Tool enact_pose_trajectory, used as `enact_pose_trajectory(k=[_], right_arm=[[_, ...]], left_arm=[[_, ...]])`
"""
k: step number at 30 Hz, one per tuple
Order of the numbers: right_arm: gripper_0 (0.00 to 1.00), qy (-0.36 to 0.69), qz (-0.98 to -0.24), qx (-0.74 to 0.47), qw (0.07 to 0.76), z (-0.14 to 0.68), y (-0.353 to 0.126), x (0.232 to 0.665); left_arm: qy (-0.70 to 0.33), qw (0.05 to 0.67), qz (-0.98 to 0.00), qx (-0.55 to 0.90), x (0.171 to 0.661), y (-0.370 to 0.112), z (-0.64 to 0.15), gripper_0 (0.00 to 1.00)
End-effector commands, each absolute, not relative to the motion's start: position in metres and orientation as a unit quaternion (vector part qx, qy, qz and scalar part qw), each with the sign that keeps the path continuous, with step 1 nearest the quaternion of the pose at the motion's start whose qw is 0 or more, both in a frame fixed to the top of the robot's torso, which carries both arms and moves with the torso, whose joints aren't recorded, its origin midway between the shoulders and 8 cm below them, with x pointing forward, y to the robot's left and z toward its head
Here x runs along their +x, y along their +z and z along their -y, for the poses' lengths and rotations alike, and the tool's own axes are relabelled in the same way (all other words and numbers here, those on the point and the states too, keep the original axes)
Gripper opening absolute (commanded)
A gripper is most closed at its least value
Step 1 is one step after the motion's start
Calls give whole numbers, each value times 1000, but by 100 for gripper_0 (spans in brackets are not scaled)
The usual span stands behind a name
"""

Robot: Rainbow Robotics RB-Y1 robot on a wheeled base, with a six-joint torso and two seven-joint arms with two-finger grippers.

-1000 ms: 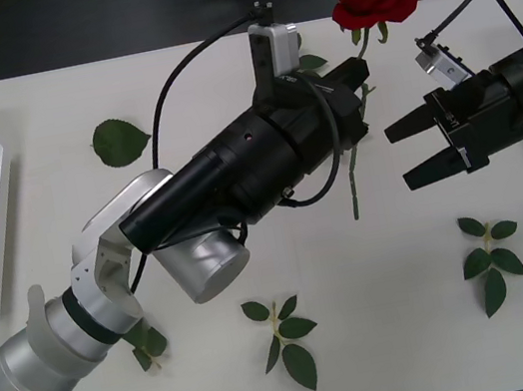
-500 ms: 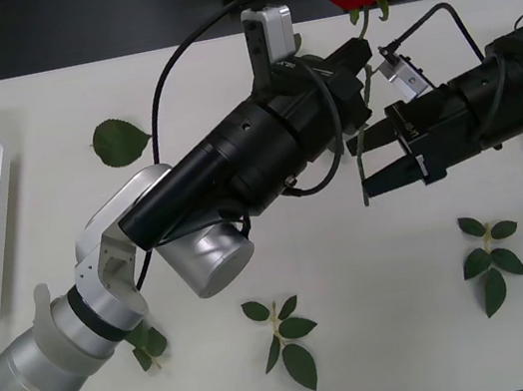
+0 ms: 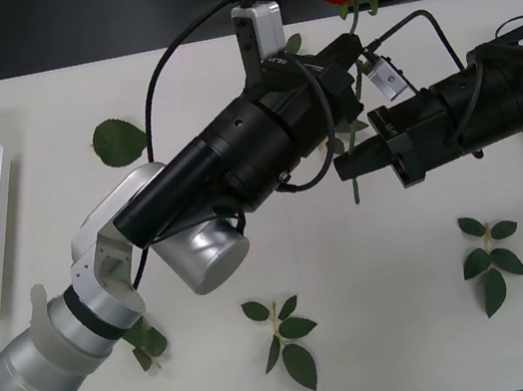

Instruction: Place the red flowers into the right box and the blue flowers into the left box. If a person shows an open palm, hand one flower to the person first, then continue sorting.

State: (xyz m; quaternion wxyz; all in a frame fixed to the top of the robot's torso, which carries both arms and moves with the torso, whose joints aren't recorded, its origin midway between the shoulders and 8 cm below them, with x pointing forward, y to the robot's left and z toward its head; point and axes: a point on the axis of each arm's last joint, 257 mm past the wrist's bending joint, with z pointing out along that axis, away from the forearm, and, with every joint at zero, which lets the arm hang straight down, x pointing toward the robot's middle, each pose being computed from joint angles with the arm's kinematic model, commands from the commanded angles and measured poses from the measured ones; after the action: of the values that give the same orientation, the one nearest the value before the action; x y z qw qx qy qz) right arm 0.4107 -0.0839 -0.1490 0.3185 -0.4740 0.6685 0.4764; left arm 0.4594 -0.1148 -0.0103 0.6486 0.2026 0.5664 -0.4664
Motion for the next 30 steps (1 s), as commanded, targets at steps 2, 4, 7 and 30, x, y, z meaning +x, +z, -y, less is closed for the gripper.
enact_pose_trajectory(k=[2, 4, 7, 30], right_arm=[[0, 482, -669, -468, 316, 74, -146, 409], [0, 480, -671, -468, 317, 74, -147, 410], [0, 479, -672, -468, 316, 75, -147, 410], [0, 396, -742, -438, 318, 129, -175, 448]], left_arm=[[-493, 651, -544, 195, 444, 13, 121, 0], [-493, 651, -544, 195, 444, 13, 121, 0], [-494, 650, -544, 194, 444, 13, 121, 34], [-504, 644, -545, 183, 446, 16, 118, 100]])
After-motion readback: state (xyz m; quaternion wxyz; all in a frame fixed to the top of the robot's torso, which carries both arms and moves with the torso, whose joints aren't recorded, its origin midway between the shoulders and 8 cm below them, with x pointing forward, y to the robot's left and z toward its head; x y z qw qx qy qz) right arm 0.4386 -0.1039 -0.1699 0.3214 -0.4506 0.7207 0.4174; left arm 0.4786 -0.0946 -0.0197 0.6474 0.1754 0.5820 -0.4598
